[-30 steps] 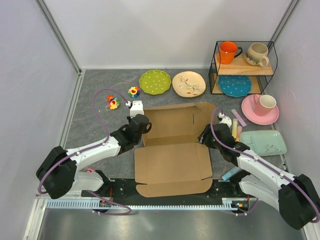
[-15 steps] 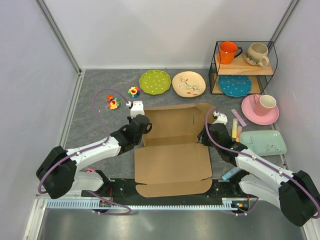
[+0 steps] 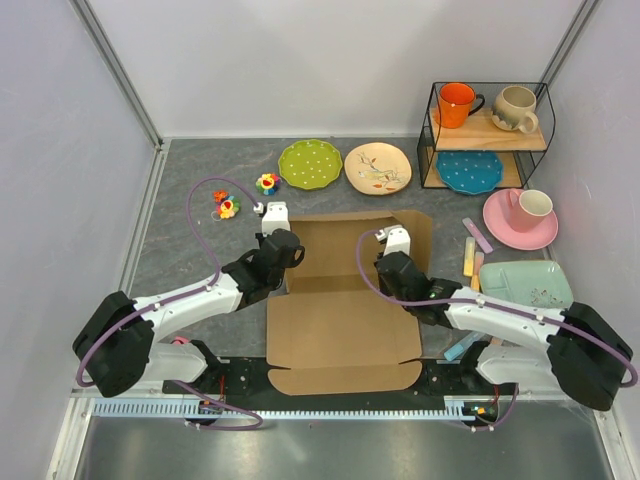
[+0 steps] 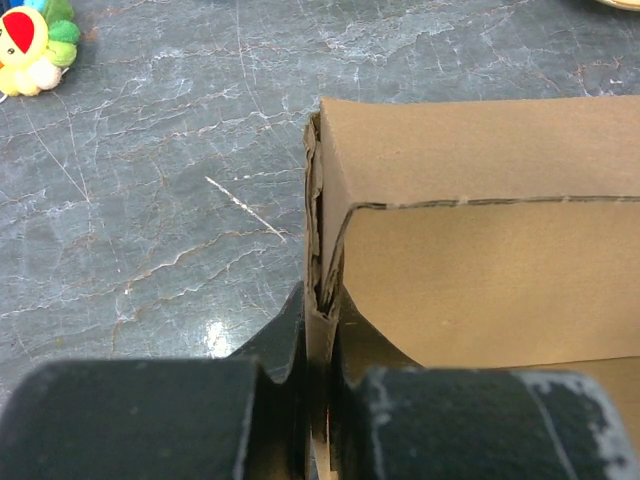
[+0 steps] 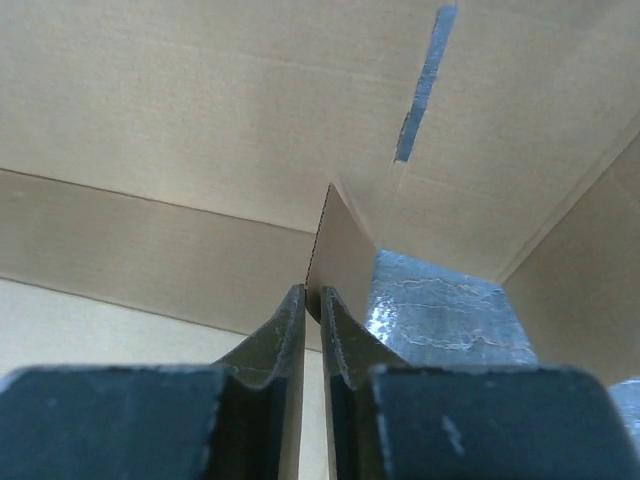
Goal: Fold the paper box
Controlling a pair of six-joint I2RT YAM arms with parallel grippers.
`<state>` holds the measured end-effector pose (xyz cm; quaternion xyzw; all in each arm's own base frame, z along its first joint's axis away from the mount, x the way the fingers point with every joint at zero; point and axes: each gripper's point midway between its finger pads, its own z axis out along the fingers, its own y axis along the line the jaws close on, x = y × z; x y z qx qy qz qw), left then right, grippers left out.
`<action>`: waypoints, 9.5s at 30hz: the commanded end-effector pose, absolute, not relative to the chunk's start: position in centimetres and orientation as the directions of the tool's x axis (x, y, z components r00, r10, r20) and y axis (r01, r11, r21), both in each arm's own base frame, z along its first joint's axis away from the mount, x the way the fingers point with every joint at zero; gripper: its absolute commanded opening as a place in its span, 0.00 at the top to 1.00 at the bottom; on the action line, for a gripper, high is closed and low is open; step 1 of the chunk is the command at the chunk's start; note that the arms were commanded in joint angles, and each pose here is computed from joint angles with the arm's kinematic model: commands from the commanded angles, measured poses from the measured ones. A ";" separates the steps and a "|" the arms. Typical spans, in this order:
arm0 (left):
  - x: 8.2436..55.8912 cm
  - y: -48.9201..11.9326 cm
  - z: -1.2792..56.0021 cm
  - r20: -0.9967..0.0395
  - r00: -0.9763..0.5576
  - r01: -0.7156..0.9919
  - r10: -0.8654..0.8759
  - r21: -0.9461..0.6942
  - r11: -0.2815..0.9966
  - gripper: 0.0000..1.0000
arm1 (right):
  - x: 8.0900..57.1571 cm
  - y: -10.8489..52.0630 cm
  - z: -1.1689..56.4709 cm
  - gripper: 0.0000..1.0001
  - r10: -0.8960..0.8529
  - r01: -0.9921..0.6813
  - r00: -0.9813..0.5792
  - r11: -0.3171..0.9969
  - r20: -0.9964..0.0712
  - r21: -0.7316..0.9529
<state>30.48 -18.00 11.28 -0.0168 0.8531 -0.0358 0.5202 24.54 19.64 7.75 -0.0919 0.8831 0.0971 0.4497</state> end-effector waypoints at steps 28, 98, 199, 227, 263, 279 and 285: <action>28.5 -16.7 8.3 -0.843 -0.537 0.040 0.030 0.010 0.999 0.98 | 27.1 9.0 20.4 0.25 0.170 0.184 -0.321 0.976 -0.932 0.114; 30.0 -18.3 9.7 -0.886 -0.445 0.043 0.133 0.127 0.991 0.98 | 28.4 14.8 24.3 0.25 -0.018 -0.192 -0.362 0.980 -0.932 0.056; 30.5 -19.1 12.0 -0.914 -0.398 0.038 0.074 0.065 0.997 0.98 | 25.1 15.7 16.1 1.00 0.185 -0.108 -0.483 0.957 -0.856 0.268; 31.1 -19.2 10.8 -0.918 -0.383 0.025 0.102 0.100 0.995 0.98 | 23.4 12.6 23.9 0.30 0.266 -0.062 -0.266 0.955 -0.927 0.291; 31.1 -19.5 11.0 -0.936 -0.334 0.073 0.114 0.094 0.993 0.98 | 27.4 15.9 15.7 0.34 0.354 -0.234 -0.458 0.838 -0.816 0.494; 31.0 -19.8 10.8 -0.931 -0.344 0.096 0.125 0.098 0.991 0.98 | 27.6 15.9 16.3 0.32 0.320 -0.269 -0.434 0.846 -0.842 0.460; 31.1 -20.1 11.2 -0.935 -0.333 0.111 0.122 0.090 0.990 0.98 | 28.9 17.1 15.8 0.32 0.285 -0.277 -0.446 0.857 -0.848 0.434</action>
